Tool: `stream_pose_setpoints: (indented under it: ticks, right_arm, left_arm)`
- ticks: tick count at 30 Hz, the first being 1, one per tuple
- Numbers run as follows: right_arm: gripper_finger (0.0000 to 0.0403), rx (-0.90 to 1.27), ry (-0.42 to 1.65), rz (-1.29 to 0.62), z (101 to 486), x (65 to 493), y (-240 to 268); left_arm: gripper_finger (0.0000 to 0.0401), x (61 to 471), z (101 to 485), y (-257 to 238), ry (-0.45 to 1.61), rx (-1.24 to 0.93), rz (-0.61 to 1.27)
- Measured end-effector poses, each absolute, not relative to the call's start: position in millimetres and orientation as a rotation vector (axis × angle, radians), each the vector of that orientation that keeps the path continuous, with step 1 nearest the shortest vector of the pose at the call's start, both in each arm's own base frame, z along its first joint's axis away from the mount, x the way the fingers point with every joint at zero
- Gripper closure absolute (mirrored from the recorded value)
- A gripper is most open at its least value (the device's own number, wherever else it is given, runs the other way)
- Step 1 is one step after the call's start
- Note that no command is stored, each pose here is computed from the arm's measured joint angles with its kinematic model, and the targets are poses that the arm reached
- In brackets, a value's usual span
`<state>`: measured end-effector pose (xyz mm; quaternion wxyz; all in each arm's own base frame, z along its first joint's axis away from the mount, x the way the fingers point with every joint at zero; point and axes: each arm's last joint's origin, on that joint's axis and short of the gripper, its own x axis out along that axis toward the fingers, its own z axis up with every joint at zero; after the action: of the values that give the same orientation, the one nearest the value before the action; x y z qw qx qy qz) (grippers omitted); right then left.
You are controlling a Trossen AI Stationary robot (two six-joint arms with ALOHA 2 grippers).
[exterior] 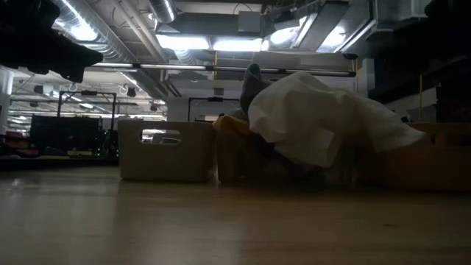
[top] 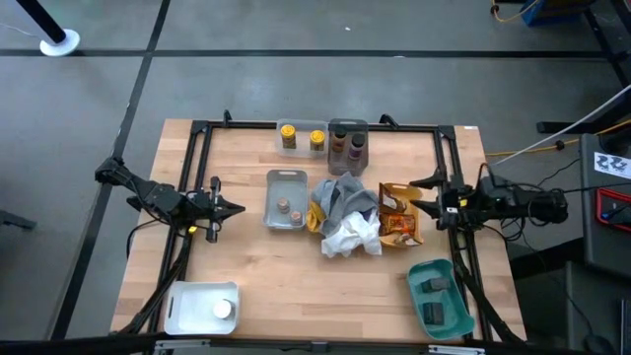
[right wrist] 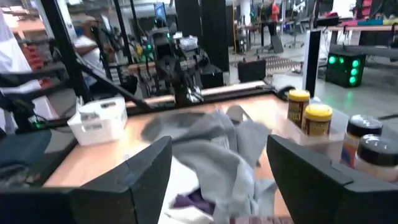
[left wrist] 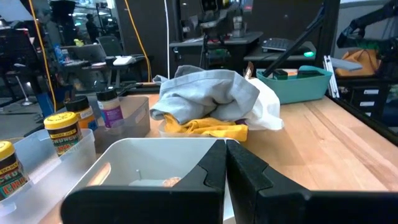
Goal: Sort spices by type
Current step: Return to Home Position
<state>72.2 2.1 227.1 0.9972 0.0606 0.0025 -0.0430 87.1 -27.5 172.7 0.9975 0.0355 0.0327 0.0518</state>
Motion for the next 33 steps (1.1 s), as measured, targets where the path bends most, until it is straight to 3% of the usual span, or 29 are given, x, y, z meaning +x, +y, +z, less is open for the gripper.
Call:
stream_pose_setpoints:
  ticks: [12, 33]
  right_arm:
    - [0.0141, 0.115, 0.069, -0.083, 176, 92, 4]
    - [0.0141, -0.007, 0.075, -0.041, 173, 94, 6]
  left_arm:
    - [0.0397, 87, 173, -28, 0.065, 0.071, 0.104]
    - [0.0397, 87, 173, -28, 0.064, 0.070, 0.104]
